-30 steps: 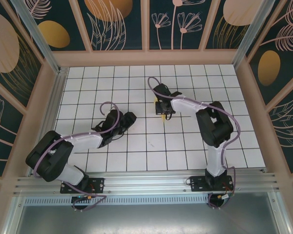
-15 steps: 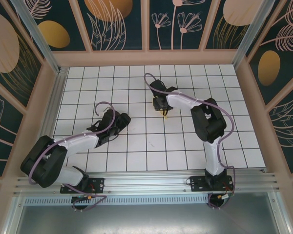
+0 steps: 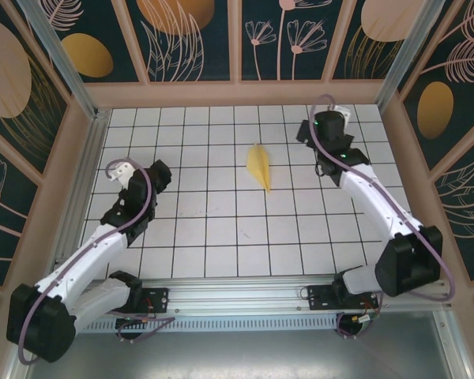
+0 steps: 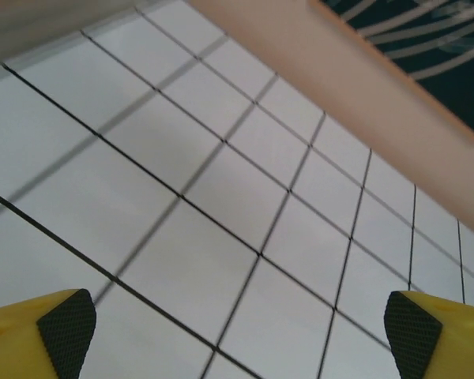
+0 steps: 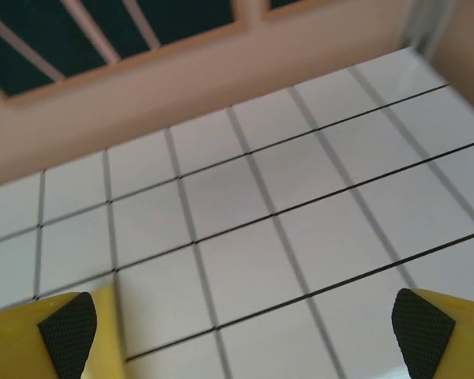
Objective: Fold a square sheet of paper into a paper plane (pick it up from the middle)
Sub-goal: Reset both arms
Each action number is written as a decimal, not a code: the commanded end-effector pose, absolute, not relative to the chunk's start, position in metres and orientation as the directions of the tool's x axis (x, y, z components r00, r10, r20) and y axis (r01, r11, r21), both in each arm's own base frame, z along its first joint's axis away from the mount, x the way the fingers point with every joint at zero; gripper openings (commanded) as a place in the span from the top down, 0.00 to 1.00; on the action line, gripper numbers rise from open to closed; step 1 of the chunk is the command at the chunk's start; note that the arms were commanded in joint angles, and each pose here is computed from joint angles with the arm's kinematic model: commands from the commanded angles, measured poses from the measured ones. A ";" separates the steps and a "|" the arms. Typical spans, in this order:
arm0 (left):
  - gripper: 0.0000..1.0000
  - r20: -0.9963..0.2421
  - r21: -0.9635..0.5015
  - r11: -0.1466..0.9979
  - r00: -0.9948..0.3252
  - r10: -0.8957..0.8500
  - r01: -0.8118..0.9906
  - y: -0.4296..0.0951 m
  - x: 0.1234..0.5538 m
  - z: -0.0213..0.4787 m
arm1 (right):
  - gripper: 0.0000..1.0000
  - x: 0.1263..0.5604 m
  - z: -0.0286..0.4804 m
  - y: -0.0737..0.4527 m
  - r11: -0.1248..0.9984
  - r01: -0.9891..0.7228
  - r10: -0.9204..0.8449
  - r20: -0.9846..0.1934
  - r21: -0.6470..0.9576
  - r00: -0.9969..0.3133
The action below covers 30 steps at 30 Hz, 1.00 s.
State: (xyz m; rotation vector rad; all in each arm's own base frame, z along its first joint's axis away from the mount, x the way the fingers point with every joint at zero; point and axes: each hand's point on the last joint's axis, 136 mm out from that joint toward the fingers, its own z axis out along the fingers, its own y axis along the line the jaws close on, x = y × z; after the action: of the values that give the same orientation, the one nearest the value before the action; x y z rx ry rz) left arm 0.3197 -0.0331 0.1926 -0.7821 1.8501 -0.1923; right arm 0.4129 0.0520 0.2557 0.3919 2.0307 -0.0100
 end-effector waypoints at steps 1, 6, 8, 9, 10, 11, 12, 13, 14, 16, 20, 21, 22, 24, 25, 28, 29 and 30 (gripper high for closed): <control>0.02 -0.897 -0.278 0.769 -0.132 -0.423 -0.576 0.026 0.294 0.198 | 0.01 0.406 0.249 0.007 0.913 0.381 0.268 -0.917 0.144 -0.296; 0.01 -0.952 -0.163 0.792 -0.118 -0.283 -0.588 0.047 0.293 0.189 | 0.01 0.389 0.212 -0.034 0.875 0.469 0.241 -0.946 0.115 -0.218; 0.02 -0.963 -0.116 0.805 -0.131 -0.234 -0.582 0.050 0.297 0.180 | 0.01 0.383 0.193 -0.047 0.858 0.499 0.261 -0.940 0.122 -0.219; 0.02 -0.968 -0.094 0.814 -0.138 -0.209 -0.573 0.051 0.300 0.175 | 0.01 0.379 0.183 -0.052 0.855 0.507 0.254 -0.942 0.113 -0.220; 0.01 -0.970 -0.076 0.824 -0.149 -0.191 -0.561 0.050 0.303 0.169 | 0.01 0.375 0.176 -0.056 0.853 0.511 0.245 -0.945 0.104 -0.217; 0.02 -0.972 -0.064 0.837 -0.158 -0.177 -0.544 0.050 0.306 0.165 | 0.01 0.372 0.168 -0.059 0.858 0.507 0.226 -0.949 0.086 -0.221; 0.01 -0.972 -0.056 0.848 -0.164 -0.166 -0.528 0.049 0.309 0.161 | 0.01 0.370 0.162 -0.060 0.863 0.499 0.209 -0.952 0.073 -0.223; 0.02 -0.974 -0.050 0.859 -0.166 -0.156 -0.510 0.047 0.311 0.158 | 0.01 0.369 0.158 -0.060 0.871 0.487 0.197 -0.954 0.065 -0.224; 0.01 -0.977 -0.050 0.874 -0.157 -0.143 -0.483 0.044 0.314 0.159 | 0.01 0.368 0.153 -0.059 0.879 0.473 0.184 -0.957 0.058 -0.226; 0.02 -0.985 -0.061 0.901 -0.122 -0.125 -0.430 0.038 0.319 0.162 | 0.01 0.368 0.148 -0.054 0.897 0.439 0.164 -0.963 0.055 -0.215; 0.01 -0.997 -0.069 0.942 -0.016 -0.078 -0.330 0.026 0.324 0.172 | 0.01 0.373 0.140 -0.043 0.932 0.361 0.109 -0.975 0.033 -0.191; 0.01 -0.998 -0.063 0.952 0.010 -0.063 -0.300 0.022 0.324 0.174 | 0.01 0.374 0.139 -0.039 0.943 0.332 0.099 -0.979 0.035 -0.178; 0.01 -0.999 -0.054 0.958 0.020 -0.050 -0.281 0.020 0.325 0.173 | 0.01 0.375 0.139 -0.036 0.951 0.307 0.096 -0.981 0.040 -0.168; 0.01 -0.999 -0.039 0.969 0.038 -0.030 -0.245 0.014 0.330 0.173 | 0.01 0.376 0.137 -0.031 0.964 0.261 0.090 -0.985 0.049 -0.145; 0.02 -0.999 -0.037 0.970 0.044 -0.027 -0.239 0.014 0.333 0.173 | 0.01 0.378 0.136 -0.028 0.969 0.240 0.100 -0.984 0.064 -0.144; 0.01 -0.999 -0.014 0.977 0.040 -0.005 -0.213 0.012 0.346 0.170 | 0.01 0.381 0.128 -0.022 0.981 0.175 0.107 -0.984 0.082 -0.141; 0.01 -0.999 -0.020 0.977 0.037 -0.012 -0.212 0.015 0.350 0.169 | 0.01 0.381 0.128 -0.022 0.982 0.163 0.116 -0.983 0.093 -0.140; 0.02 -0.999 -0.034 0.979 0.028 -0.029 -0.201 0.017 0.354 0.165 | 0.01 0.380 0.128 -0.021 0.985 0.139 0.122 -0.983 0.103 -0.140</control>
State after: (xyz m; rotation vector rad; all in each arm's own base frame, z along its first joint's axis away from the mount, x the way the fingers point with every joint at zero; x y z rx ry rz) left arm 0.3392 0.0204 0.1275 -0.2208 1.6831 0.2018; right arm 0.3743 -0.0336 0.1037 0.2720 1.8228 -0.1297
